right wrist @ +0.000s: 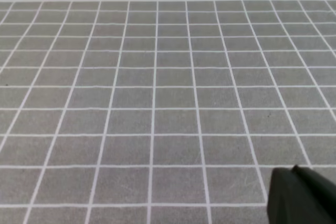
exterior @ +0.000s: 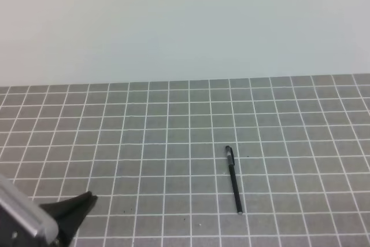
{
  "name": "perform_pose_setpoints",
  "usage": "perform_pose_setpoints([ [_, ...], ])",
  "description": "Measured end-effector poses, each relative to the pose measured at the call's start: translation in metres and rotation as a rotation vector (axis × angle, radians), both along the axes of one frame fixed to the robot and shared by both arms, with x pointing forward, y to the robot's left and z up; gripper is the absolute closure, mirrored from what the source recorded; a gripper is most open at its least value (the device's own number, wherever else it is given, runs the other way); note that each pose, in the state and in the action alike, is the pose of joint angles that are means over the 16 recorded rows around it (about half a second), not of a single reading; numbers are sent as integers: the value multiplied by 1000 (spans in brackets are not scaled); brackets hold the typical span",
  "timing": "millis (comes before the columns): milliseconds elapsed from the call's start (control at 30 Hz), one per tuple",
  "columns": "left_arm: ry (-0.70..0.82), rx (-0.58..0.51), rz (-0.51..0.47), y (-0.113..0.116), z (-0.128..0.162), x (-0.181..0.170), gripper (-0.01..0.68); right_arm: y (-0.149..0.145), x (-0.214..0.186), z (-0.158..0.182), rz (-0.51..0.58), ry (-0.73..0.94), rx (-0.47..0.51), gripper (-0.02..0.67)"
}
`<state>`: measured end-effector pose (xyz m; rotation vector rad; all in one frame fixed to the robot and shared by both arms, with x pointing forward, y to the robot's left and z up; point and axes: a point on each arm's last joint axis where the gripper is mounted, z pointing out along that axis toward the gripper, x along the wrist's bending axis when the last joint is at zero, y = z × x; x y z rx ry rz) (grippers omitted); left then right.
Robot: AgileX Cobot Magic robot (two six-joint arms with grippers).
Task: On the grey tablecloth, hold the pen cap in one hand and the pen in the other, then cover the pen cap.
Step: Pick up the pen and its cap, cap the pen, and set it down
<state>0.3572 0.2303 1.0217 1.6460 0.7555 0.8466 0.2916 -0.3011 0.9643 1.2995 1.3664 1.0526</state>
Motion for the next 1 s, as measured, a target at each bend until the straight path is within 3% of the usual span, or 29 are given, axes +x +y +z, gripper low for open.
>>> perform_pose_setpoints([
  [233,-253,-199,11,13,-4,-19,675,0,0,0,0,-1,0,645],
  [433,-411,-366,134,35,1,-34,675,0,0,0,0,-3,0,645],
  [700,-330,-425,307,56,-8,-45,675,0,0,0,0,-4,0,645],
  [1000,-144,-389,385,61,-29,-56,675,0,0,0,0,-4,0,645],
])
